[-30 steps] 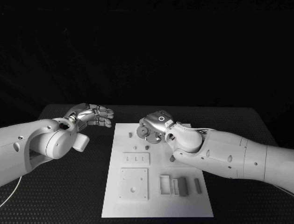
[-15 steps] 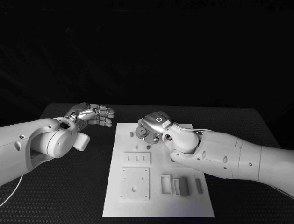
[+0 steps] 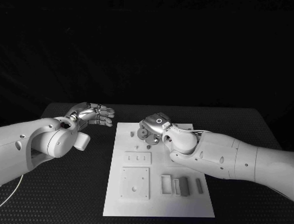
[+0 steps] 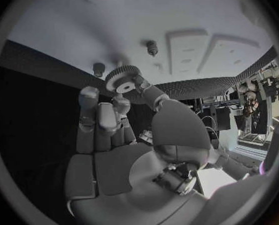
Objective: Assemble the parts on the task board
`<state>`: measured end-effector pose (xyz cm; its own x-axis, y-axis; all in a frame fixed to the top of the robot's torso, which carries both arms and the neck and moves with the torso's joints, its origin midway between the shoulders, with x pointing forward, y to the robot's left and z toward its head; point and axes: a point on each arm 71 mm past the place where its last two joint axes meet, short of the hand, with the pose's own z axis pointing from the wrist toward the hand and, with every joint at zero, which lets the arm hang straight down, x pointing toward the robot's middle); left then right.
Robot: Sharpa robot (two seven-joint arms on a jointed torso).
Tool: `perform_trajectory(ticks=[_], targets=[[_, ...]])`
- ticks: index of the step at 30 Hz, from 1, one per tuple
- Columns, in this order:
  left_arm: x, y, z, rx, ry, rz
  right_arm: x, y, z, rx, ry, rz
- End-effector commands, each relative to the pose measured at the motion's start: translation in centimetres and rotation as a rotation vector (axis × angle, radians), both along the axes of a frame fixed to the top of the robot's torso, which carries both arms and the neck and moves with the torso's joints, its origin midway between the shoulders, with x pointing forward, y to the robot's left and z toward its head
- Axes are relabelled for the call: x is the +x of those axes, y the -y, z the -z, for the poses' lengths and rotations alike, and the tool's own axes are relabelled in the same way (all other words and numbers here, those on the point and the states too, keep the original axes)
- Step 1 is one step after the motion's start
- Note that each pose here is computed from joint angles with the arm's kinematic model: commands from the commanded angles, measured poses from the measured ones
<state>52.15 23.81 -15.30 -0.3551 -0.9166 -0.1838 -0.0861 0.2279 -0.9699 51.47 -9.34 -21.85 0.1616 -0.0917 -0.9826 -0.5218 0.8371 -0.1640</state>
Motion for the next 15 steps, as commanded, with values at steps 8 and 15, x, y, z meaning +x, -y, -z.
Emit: perform_trajectory(ticks=[8, 15], targets=[[-0.01, 0.25, -0.14, -0.005, 0.007, 0.013, 0.40, 0.34, 0.49, -0.024, -0.009, 0.011], [0.00, 0.29, -0.13, -0.005, 0.007, 0.015, 0.55, 0.36, 0.61, -0.021, -0.020, 0.013]])
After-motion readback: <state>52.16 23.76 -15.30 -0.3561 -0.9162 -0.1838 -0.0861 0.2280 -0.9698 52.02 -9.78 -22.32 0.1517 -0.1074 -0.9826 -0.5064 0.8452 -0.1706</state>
